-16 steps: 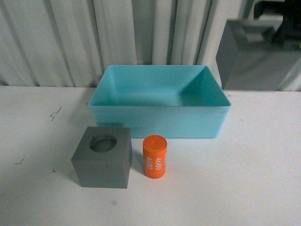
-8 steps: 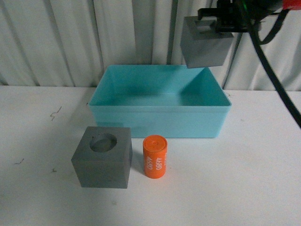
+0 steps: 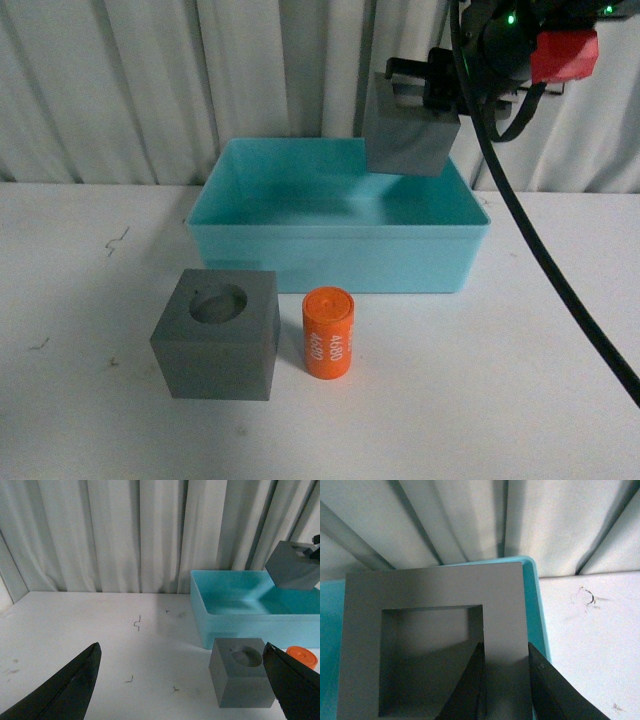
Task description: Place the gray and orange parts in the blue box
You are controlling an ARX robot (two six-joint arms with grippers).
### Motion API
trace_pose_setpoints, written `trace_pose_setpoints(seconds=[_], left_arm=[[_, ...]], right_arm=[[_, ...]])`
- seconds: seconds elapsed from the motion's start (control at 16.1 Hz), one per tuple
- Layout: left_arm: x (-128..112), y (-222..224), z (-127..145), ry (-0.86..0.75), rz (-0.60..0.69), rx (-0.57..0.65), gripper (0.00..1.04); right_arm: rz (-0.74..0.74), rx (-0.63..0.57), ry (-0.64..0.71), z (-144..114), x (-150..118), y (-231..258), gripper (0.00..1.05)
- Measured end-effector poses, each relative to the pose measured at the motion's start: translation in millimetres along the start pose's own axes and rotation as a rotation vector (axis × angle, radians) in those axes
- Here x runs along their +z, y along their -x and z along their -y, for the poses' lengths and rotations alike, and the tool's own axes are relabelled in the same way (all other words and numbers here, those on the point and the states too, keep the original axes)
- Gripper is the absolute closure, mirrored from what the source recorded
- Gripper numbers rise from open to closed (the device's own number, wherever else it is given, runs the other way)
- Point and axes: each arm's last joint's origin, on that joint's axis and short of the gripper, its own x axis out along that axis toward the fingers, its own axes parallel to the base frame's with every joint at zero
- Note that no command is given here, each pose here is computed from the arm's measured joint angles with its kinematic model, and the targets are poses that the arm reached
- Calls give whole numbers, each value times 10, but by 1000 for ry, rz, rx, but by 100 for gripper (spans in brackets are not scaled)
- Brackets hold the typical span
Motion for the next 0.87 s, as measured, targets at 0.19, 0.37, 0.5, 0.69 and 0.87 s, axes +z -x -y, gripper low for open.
trace_pose_setpoints(seconds=[0.19,0.37,0.5,0.69,0.87], left_arm=[[0,0,0,0,0,1,7],[0,0,0,0,0,0,7],[0,0,0,0,0,0,7],[0,0,0,0,0,0,7],[0,0,0,0,0,0,7]], right_arm=[[-17,-9,-34,7,-69,-30,86],[-36,-13,-46,-13,-132,-70,86],[-58,-32,-48,7,-198,-117,86],[-69,-41,-50,16,-225,-133,86],[-75,-51,-50,28,-248,-151,86]])
